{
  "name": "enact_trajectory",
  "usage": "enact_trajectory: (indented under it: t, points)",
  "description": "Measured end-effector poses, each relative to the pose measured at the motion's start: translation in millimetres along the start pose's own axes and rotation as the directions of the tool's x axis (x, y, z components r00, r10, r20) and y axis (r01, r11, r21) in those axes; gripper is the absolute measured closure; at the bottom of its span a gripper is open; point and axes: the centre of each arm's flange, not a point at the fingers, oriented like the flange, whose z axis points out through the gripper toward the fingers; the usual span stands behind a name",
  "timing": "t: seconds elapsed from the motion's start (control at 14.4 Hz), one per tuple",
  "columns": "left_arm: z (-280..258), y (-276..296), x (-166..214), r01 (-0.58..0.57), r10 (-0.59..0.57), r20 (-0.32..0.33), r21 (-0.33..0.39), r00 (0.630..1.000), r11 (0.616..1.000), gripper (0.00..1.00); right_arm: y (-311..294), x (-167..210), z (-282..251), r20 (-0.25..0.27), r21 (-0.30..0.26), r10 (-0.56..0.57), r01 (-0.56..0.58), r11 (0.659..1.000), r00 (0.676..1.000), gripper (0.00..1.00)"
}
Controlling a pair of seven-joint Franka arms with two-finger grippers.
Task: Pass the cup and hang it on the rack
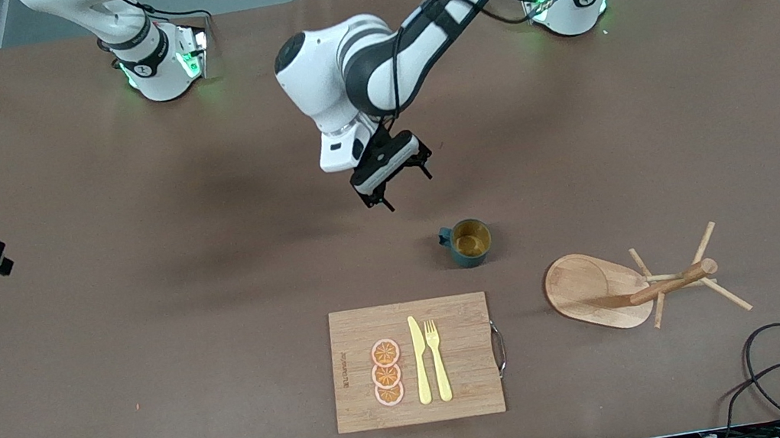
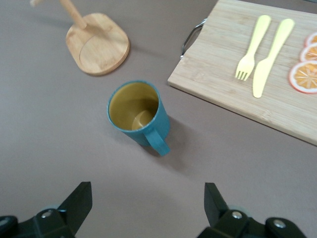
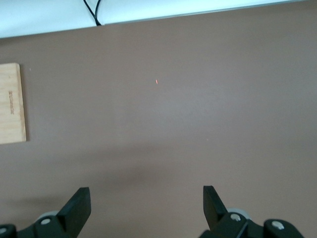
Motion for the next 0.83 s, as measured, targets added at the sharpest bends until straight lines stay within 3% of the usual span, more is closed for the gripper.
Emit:
enact_trajectory:
  t: [0.28,0.62,0.83]
  points:
    - [47.7,12.8,-42.9,0.162,-0.16,-0.107,0.003,0.981,0.987,0.02,2.7,-34.2,-15.2,0.09,0.003,-0.004,0.004,1.0,0.996,0.0]
    - [114.3,16.5,-72.0,0.299,-0.288,-0.233,0.014,0.929,0.954,0.06,2.0,-17.4,-58.1,0.013,0.002,0.0,0.0,1.0,1.0,0.0]
    - [122.9,17.5,-66.5,0.356,-0.345,-0.264,-0.007,0.901,0.934,0.1,0.4,-8.0,-58.2,0.023,-0.004,0.0,0.0,1.0,1.0,0.0]
